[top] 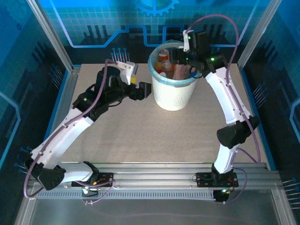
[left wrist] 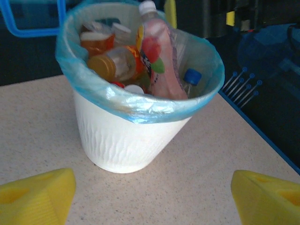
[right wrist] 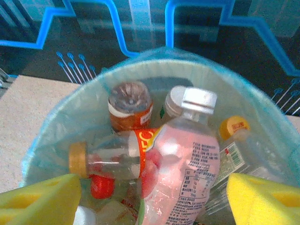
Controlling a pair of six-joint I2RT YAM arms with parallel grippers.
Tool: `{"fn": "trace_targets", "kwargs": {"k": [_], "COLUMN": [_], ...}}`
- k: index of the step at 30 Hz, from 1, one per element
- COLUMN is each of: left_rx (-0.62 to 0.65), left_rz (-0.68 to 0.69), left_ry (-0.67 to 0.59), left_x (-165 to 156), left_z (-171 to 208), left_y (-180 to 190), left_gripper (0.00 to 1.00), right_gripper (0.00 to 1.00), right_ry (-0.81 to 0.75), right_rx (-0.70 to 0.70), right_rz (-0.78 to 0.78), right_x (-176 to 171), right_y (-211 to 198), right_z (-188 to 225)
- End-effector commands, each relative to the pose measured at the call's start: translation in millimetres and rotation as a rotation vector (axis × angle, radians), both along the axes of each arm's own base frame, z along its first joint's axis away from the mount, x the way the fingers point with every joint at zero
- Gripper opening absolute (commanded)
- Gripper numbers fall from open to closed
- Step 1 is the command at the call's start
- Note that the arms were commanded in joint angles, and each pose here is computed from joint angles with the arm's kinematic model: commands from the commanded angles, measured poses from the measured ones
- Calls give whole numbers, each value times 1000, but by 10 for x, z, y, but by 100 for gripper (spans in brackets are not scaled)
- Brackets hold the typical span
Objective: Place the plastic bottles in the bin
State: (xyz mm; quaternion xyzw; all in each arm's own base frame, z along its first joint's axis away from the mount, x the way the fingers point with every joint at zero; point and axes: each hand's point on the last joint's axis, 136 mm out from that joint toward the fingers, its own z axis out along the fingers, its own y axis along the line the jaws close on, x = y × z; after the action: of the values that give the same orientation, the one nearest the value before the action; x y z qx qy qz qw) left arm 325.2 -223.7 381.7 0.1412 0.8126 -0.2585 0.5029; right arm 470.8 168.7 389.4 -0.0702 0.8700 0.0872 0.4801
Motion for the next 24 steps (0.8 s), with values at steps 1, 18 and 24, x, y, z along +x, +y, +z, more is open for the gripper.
{"fn": "trace_targets", "kwargs": {"k": [1, 18, 24], "left_rx": [38, 90, 159], "left_rz": [82, 602, 728], "left_ry": [-102, -179, -105], "left_x": [-34, -112, -35], "left_z": [127, -1018, -1803], "left_y": [246, 1725, 1992], "left_gripper": [89, 99, 99], "right_gripper": [82, 79, 80], "right_ry": [20, -117, -18], "right_rx": [6, -94, -157], "right_rz": [-22, -344, -498], "right_x": [-187, -1688, -1785], "right_y": [-107, -1344, -1770], "right_z": [87, -791, -1791]}}
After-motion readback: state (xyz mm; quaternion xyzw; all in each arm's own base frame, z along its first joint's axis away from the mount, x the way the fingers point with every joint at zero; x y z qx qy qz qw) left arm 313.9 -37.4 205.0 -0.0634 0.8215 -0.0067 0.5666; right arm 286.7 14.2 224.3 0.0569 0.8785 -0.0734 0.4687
